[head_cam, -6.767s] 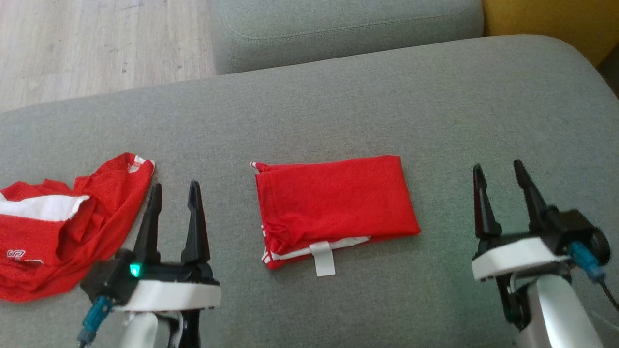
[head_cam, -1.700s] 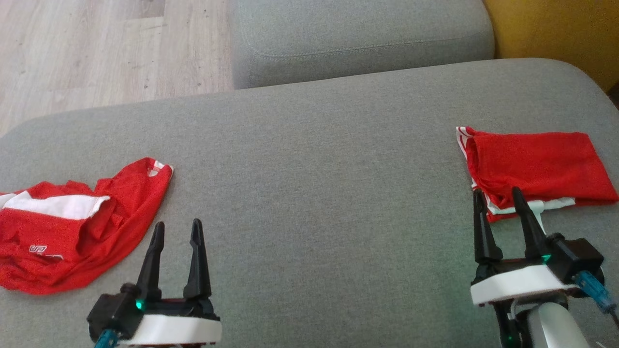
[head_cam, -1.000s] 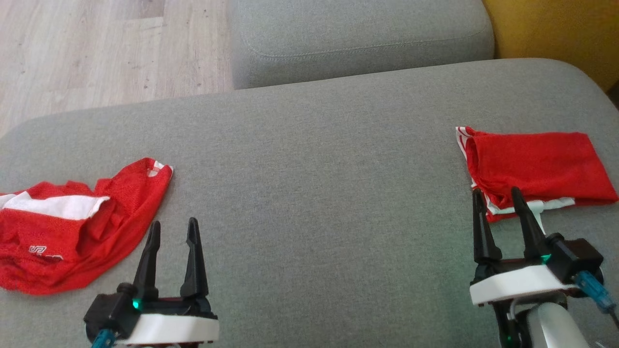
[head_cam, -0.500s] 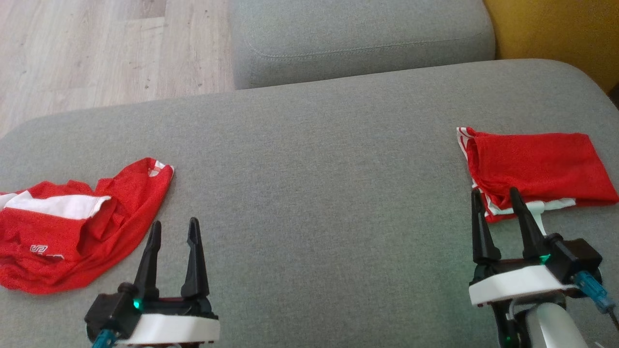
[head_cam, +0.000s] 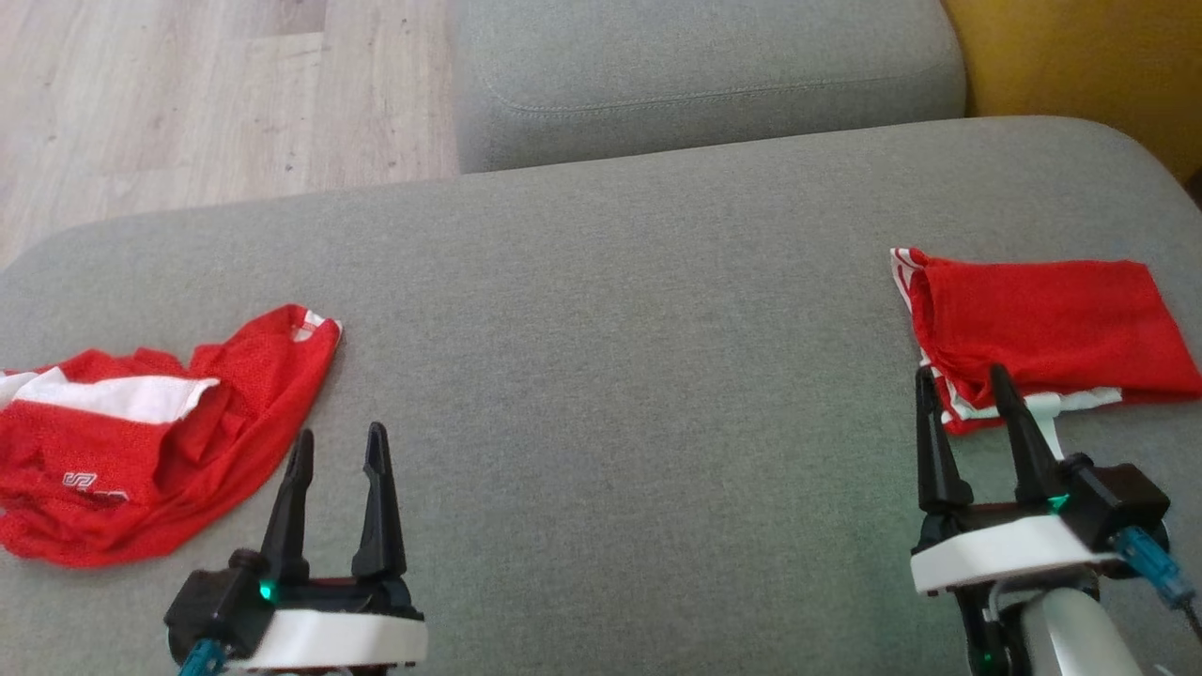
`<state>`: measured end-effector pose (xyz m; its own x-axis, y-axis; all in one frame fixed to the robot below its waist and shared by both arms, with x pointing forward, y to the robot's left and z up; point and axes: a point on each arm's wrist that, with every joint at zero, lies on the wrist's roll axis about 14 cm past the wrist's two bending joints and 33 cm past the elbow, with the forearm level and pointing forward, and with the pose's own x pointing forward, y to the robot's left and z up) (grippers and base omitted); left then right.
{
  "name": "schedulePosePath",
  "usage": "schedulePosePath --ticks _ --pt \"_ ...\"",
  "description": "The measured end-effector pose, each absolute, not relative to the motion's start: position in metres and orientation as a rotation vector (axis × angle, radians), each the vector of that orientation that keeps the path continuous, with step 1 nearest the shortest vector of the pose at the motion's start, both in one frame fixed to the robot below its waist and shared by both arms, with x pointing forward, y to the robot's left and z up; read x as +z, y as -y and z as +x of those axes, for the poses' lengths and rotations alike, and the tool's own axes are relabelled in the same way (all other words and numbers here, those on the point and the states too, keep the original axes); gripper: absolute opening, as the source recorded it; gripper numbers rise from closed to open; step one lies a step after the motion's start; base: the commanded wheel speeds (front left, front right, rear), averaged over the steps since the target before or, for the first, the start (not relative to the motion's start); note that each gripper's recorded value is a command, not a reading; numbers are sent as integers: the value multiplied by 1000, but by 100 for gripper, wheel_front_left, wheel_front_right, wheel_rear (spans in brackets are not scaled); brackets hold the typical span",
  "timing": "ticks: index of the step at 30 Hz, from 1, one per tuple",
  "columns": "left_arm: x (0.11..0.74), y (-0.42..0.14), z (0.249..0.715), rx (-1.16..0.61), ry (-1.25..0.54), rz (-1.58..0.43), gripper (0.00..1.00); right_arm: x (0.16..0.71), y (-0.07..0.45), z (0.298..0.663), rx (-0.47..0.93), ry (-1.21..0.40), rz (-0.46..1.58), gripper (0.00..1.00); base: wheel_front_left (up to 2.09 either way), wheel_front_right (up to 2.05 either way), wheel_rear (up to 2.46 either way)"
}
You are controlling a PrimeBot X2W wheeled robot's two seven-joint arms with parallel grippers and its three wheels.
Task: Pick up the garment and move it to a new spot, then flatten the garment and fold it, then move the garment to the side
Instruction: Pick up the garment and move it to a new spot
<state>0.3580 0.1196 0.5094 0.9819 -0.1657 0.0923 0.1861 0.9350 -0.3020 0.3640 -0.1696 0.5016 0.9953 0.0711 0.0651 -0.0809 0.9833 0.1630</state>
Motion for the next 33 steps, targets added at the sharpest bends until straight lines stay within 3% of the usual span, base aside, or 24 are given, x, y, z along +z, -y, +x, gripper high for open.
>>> schedulePosePath --ticks 13,26,33 --pt "509 -174 335 -6 91 -286 100 484 88 364 315 -18 206 100 0 0 0" --pt "497 -274 252 347 113 -242 100 484 -23 348 656 -76 237 100 0 0 0" --pt "499 -295 225 429 141 -238 100 490 -49 339 743 -73 234 100 0 0 0"
